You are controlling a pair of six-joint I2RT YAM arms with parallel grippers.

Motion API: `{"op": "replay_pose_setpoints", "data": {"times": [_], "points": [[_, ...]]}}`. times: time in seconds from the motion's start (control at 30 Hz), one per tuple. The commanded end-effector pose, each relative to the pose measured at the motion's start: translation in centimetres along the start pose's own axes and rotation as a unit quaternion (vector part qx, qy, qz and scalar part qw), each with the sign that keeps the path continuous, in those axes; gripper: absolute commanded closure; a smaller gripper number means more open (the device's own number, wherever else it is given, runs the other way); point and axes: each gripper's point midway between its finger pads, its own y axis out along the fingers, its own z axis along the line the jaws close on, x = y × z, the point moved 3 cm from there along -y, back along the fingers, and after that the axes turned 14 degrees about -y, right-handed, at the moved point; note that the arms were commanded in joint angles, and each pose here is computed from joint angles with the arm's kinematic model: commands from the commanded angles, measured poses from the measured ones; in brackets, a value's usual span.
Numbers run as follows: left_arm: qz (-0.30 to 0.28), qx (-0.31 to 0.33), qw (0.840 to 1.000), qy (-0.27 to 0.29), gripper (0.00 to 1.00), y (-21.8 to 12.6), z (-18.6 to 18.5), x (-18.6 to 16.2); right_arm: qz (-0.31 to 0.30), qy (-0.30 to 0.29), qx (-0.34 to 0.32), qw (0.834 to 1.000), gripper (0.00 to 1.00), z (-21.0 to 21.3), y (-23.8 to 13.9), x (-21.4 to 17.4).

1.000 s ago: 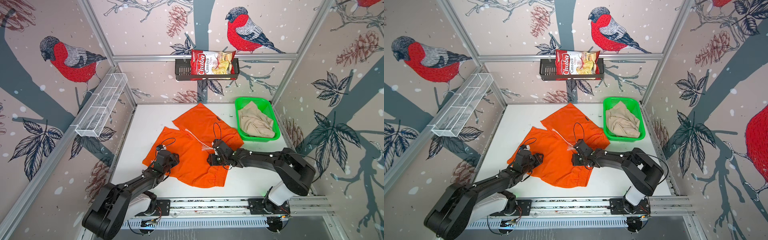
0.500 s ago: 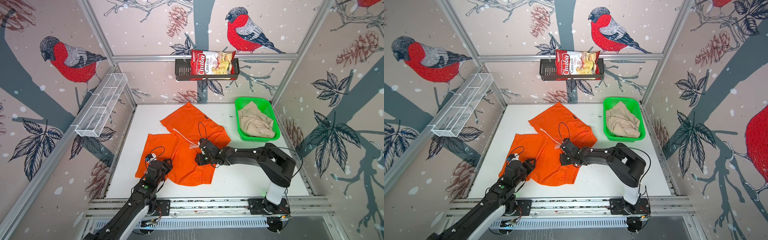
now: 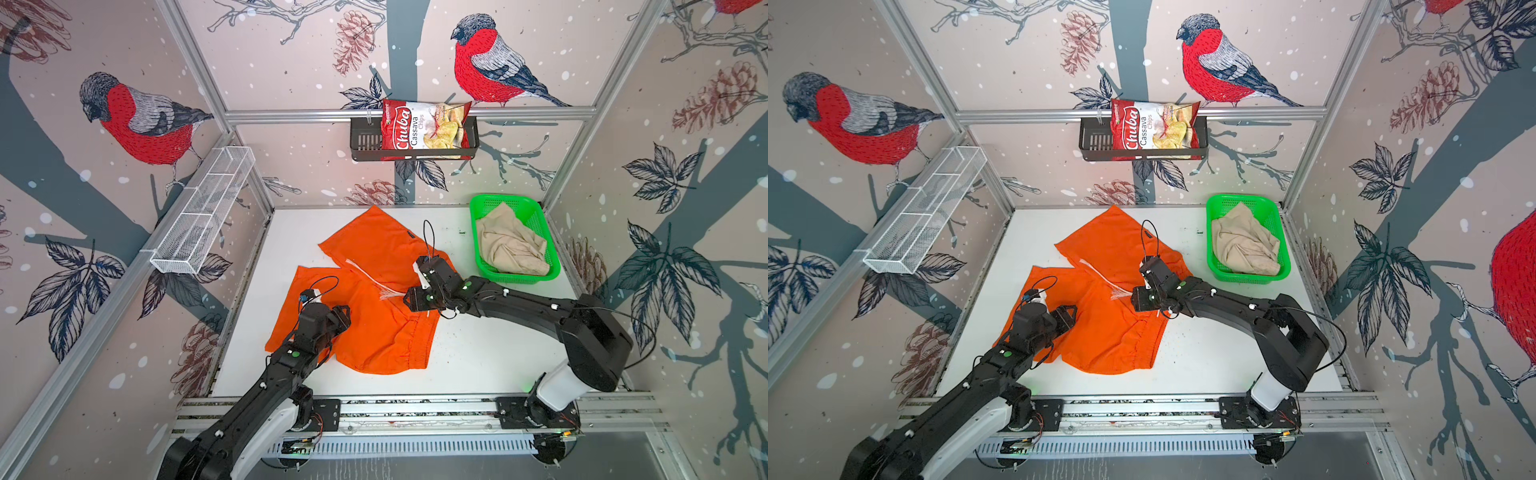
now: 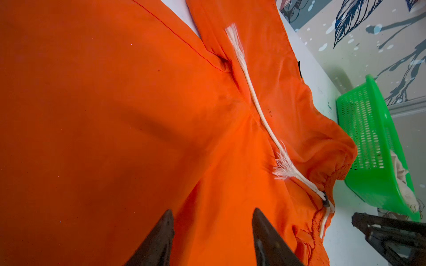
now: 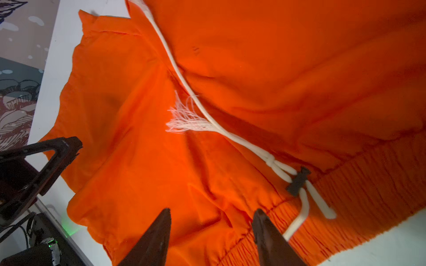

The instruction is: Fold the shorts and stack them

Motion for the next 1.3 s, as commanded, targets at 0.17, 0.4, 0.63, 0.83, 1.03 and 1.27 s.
{"op": "replay_pose_setpoints", "data": {"times": [0.17,0.4,0.63,0.83,1.03,1.27], "points": [[0.000,-0.067,0.997,0.033,0.45,2.1,-4.0,1.1,0.039,0.019,-0.025,0.999,0.42,-2.4,3.9,-2.6],[0.015,-0.083,0.995,0.054,0.46,5.2,-6.3,1.6,0.065,0.034,-0.046,0.996,0.42,-4.6,4.9,-4.5],[0.059,-0.090,0.992,0.071,0.46,9.6,-8.6,1.5,0.026,0.028,-0.047,0.998,0.42,-4.1,2.6,-2.3],[0.087,-0.066,0.992,0.061,0.48,13.0,-7.9,1.2,-0.021,0.036,-0.039,0.998,0.41,-4.3,1.7,0.0],[0.100,-0.036,0.994,0.030,0.49,14.3,-4.9,0.8,0.011,0.046,-0.042,0.998,0.42,-5.1,3.9,-1.6],[0.084,-0.003,0.996,0.007,0.50,13.0,-1.2,1.8,0.044,0.061,-0.084,0.994,0.42,-8.2,5.1,-3.5]]}}
